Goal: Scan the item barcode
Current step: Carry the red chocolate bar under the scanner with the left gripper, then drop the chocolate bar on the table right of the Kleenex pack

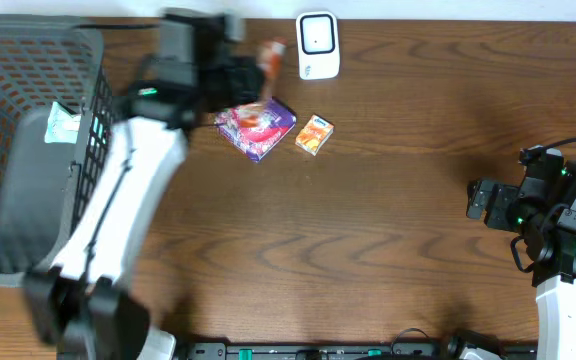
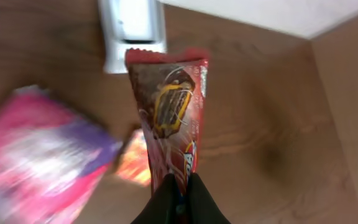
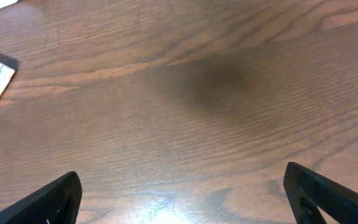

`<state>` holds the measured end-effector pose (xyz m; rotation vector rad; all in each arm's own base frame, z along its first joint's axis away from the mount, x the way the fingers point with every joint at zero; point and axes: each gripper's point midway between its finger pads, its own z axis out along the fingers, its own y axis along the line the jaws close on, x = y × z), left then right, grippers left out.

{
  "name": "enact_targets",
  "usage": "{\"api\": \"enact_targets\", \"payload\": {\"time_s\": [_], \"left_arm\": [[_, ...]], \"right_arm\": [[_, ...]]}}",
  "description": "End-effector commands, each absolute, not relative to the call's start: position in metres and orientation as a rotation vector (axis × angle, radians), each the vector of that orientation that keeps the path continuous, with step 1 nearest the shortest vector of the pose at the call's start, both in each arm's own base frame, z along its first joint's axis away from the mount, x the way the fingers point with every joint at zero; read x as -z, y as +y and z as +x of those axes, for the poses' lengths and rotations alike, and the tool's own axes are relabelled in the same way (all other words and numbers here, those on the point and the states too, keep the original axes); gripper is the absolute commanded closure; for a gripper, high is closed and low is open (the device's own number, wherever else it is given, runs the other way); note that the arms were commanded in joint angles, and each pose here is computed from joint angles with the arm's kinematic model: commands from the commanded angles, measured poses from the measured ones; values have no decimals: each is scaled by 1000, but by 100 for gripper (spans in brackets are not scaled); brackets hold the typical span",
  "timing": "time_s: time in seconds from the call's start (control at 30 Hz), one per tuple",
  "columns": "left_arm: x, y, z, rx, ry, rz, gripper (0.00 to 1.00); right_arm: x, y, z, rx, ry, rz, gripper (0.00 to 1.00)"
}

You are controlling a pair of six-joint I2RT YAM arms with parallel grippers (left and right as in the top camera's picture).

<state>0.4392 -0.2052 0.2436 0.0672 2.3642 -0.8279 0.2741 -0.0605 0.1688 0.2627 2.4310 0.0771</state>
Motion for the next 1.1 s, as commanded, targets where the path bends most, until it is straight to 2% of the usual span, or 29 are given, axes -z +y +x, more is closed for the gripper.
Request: {"api": "enact_targets", "payload": {"time_s": [0.0,0.17,0.47,0.53,0.57,0.67,0.77,0.83,0.97,1.07], "left_arm": [[-216,-269,437,891,2363,246,93],[-160,-319,447,823,2407,149,93],[-84,-344,444,599,2482,11,92],[-81,-344,444,579,2483,23,83],[-83,-343,445,565,2472,68,74],[-106,-333,452,547,2424,126,59],[-153,-312,459,539,2343,146,57],[-193,-293,463,534,2271,144,52],[-276,-236,467,486,2114,125,41],[-330,-169,466,399,2010,13,31]], "right_arm": [[-174,-63,276,-70,2418,278,1],[-174,-63,276,-70,2418,278,1],[-174,-63,276,-70,2418,278,1],[-174,-63,276,-70,2418,278,1],[-174,-63,276,-70,2418,278,1],[-174,-63,276,-70,2418,278,1],[-174,-63,276,-70,2418,278,1],[-174,-63,276,-70,2418,278,1],[-174,-63,276,-70,2418,278,1],[-174,-63,276,-70,2418,278,1]]}}
